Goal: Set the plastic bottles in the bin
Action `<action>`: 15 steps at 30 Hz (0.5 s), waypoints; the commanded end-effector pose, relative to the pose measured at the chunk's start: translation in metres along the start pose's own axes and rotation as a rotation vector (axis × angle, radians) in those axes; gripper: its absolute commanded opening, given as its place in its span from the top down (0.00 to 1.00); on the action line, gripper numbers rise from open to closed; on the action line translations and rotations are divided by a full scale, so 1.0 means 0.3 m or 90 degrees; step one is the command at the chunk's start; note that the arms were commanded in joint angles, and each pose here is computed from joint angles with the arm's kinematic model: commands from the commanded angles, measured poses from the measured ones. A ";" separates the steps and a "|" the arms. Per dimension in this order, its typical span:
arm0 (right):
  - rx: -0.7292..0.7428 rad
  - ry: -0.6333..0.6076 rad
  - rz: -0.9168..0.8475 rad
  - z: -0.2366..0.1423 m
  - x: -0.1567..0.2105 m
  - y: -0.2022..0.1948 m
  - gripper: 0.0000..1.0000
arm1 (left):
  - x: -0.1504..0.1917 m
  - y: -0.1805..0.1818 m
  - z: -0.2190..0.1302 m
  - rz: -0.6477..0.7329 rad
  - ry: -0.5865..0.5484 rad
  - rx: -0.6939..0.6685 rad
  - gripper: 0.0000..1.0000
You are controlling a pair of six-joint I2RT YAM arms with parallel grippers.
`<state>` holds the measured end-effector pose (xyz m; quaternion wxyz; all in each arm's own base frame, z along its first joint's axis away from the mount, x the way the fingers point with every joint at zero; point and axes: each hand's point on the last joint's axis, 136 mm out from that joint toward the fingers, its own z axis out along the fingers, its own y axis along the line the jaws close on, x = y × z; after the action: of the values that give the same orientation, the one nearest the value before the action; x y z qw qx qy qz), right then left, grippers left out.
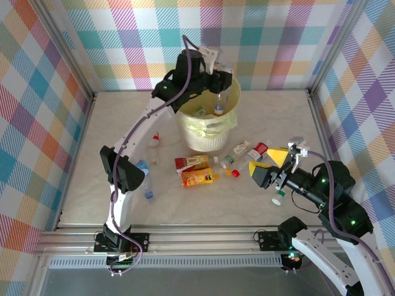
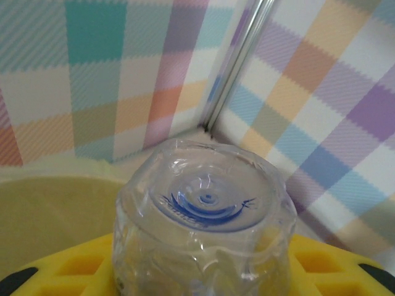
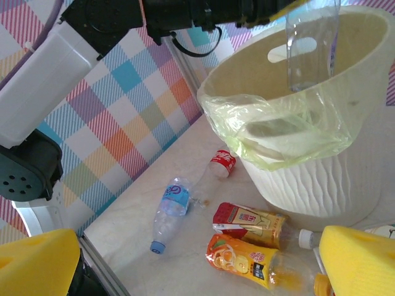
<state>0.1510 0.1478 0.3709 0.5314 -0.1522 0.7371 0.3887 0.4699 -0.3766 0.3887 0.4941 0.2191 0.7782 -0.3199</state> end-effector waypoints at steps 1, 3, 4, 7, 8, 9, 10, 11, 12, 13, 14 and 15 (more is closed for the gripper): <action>0.001 -0.009 -0.013 -0.023 -0.022 0.013 0.00 | 0.065 0.007 0.005 0.028 0.057 0.009 0.52; 0.003 -0.003 -0.011 -0.022 -0.015 0.010 0.00 | 0.101 0.018 0.022 0.030 0.078 0.006 0.52; 0.005 -0.001 -0.010 -0.022 -0.013 0.008 0.00 | 0.117 0.020 0.030 0.030 0.087 0.009 0.52; 0.013 0.006 -0.007 -0.018 -0.006 -0.001 0.00 | 0.166 0.030 0.053 0.025 0.116 0.012 0.51; 0.015 0.008 -0.005 -0.016 -0.004 -0.003 0.00 | 0.178 0.034 0.059 0.025 0.123 0.011 0.51; 0.019 0.009 -0.004 -0.015 -0.004 -0.007 0.00 | 0.193 0.040 0.065 0.023 0.132 0.008 0.50; 0.025 0.009 -0.001 -0.015 -0.003 -0.012 0.00 | 0.202 0.044 0.070 0.023 0.138 0.006 0.49; 0.035 0.010 0.003 -0.016 -0.001 -0.021 0.00 | 0.207 0.047 0.070 0.024 0.142 0.004 0.48; 0.051 0.011 0.009 -0.015 0.000 -0.037 0.00 | 0.215 0.049 0.073 0.022 0.147 0.003 0.48; 0.072 0.012 0.017 -0.016 0.002 -0.056 0.00 | 0.219 0.049 0.072 0.021 0.150 0.004 0.46; 0.091 0.012 0.020 -0.017 0.004 -0.074 0.00 | 0.222 0.048 0.074 0.021 0.152 0.006 0.45; 0.106 0.017 0.024 -0.015 0.013 -0.090 0.00 | 0.220 0.046 0.071 0.020 0.152 0.006 0.43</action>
<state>0.1576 0.1379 0.3585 0.5221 -0.1264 0.7637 0.3580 0.4678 -0.3823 0.3091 0.4003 0.2595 0.8319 -0.2834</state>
